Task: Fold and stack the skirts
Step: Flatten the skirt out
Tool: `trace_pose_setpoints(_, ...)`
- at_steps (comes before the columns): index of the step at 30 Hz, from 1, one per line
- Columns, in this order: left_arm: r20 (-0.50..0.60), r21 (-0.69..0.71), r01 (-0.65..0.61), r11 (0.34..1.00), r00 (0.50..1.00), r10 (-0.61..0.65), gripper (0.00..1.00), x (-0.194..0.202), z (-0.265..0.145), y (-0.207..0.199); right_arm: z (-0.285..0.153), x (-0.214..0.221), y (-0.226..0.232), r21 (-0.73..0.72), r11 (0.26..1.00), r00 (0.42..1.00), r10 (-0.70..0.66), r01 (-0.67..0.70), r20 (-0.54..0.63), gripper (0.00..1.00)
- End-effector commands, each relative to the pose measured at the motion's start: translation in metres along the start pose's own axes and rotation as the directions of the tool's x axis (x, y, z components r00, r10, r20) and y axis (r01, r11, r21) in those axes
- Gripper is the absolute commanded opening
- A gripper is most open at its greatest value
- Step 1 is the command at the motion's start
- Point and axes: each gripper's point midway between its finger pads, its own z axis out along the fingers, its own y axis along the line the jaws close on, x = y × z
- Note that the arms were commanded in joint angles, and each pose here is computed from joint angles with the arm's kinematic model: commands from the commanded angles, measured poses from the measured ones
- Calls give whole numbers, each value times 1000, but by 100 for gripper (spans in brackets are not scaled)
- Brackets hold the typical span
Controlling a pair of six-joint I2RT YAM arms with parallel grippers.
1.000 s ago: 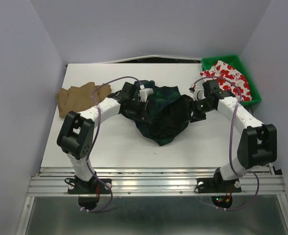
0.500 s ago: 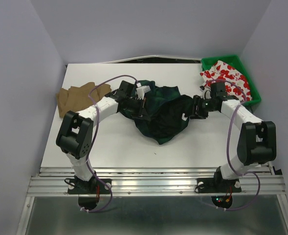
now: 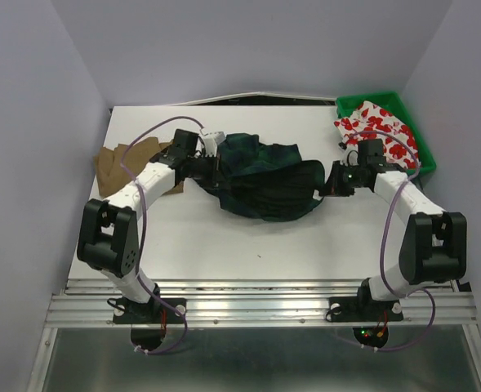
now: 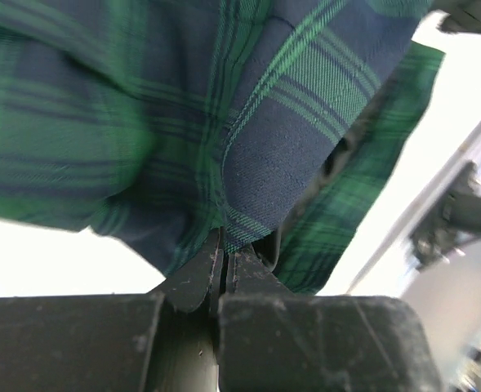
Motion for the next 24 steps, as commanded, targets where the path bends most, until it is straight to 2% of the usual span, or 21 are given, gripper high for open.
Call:
trace_pose_setpoints(1, 122, -88, -147, 985, 980, 157, 0, -25, -37, -3, -19, -4, -11, 82, 985, 987, -159, 155, 39, 1)
trace_pose_setpoints(5, 162, -277, -186, 943, 958, 236, 2, -28, -57, 21, -21, 1, -31, 169, 961, 974, -227, 221, 12, 1)
trace_pose_setpoints(6, 115, -359, -208, 910, 957, 265, 6, -18, -61, 40, -21, 2, -35, 186, 955, 972, -235, 230, 3, 1)
trace_pose_setpoints(8, 71, -381, -233, 895, 957, 280, 14, -10, -61, 48, -20, 1, -34, 180, 956, 972, -233, 229, 0, 1)
trace_pose_setpoints(9, 22, -370, -264, 891, 956, 292, 24, -3, -58, 51, -20, 0, -30, 158, 961, 973, -230, 226, 3, 1)
trace_pose_setpoints(10, -3, -335, -282, 899, 954, 299, 30, 1, -53, 47, -19, -3, -27, 146, 963, 974, -228, 225, 7, 1)
trace_pose_setpoints(11, -21, -319, -296, 900, 952, 306, 35, 3, -51, 45, -19, -2, -24, 132, 967, 976, -219, 217, 3, 1)
trace_pose_setpoints(12, -41, -293, -330, 897, 942, 333, 46, 3, -46, 39, -16, -1, -15, 91, 970, 974, -224, 224, -2, 1)
trace_pose_setpoints(13, -49, -280, -350, 894, 935, 351, 53, 2, -43, 34, -13, 2, -6, 63, 972, 974, -227, 227, -15, 1)
trace_pose_setpoints(15, -39, -270, -405, 874, 911, 410, 60, -9, -40, 21, -10, 7, 8, 4, 972, 972, -234, 234, -27, 1)
trace_pose_setpoints(19, -57, -257, -524, 812, 847, 528, 62, -15, -24, -13, -3, 17, 31, -68, 967, 968, -248, 244, -51, 1)
trace_pose_setpoints(24, -64, -297, -564, 770, 817, 574, 63, -19, -15, -23, -4, 20, 37, -95, 964, 965, -254, 247, -64, 1)
